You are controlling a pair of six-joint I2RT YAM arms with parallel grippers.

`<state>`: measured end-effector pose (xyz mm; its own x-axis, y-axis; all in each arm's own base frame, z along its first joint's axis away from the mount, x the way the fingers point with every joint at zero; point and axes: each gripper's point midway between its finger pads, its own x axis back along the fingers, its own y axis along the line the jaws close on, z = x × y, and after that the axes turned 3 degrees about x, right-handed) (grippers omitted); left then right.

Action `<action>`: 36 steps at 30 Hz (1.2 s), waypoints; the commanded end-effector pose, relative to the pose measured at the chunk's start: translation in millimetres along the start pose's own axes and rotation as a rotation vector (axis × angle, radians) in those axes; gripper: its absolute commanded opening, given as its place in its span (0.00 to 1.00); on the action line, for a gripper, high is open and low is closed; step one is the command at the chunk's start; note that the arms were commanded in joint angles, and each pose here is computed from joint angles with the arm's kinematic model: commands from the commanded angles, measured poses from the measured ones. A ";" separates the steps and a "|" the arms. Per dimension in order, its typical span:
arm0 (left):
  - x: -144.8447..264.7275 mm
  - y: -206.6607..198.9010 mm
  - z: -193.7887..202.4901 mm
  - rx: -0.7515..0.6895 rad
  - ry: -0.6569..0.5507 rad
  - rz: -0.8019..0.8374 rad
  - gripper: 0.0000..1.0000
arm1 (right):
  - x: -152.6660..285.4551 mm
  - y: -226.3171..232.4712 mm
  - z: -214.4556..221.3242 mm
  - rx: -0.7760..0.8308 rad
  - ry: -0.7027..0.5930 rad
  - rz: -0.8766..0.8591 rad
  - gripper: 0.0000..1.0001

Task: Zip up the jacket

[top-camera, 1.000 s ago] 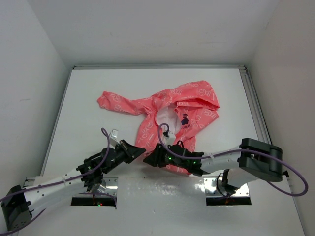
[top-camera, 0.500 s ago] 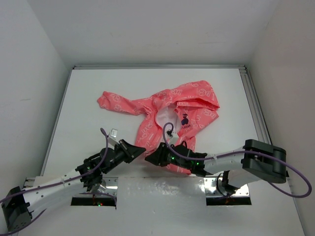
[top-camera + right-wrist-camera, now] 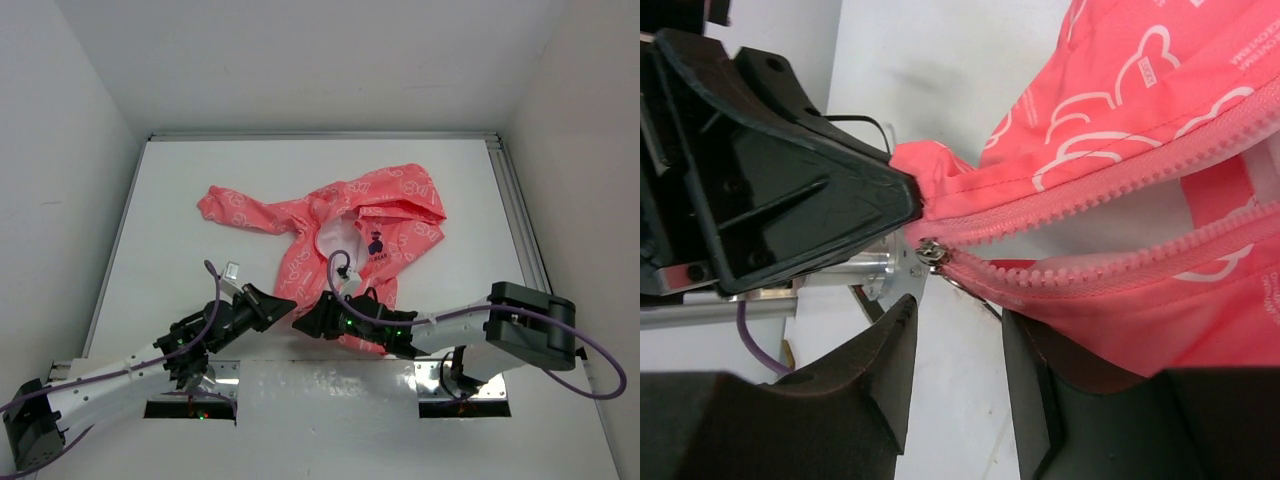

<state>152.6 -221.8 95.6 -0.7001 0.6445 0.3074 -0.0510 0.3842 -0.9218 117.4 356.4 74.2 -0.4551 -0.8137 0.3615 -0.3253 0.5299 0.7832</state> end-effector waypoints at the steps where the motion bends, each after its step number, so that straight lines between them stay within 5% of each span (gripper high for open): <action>1: 0.0 21.8 9.4 -0.007 0.026 -0.014 0.00 | -11.3 23.2 -10.7 -0.019 -0.029 -0.059 0.39; 17: 3.4 22.2 6.4 -0.013 0.017 -0.028 0.00 | -14.3 33.2 -17.7 0.003 -0.070 -0.112 0.35; 36: 2.7 25.6 10.2 -0.006 0.033 -0.029 0.00 | -2.2 36.9 -23.0 0.006 -0.096 -0.144 0.19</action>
<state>150.1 -219.3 98.2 -0.6995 0.6487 0.2997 -0.0488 0.3751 -0.9257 119.0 369.1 88.9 -0.4488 -0.8465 0.2864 -0.3670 0.4669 0.8046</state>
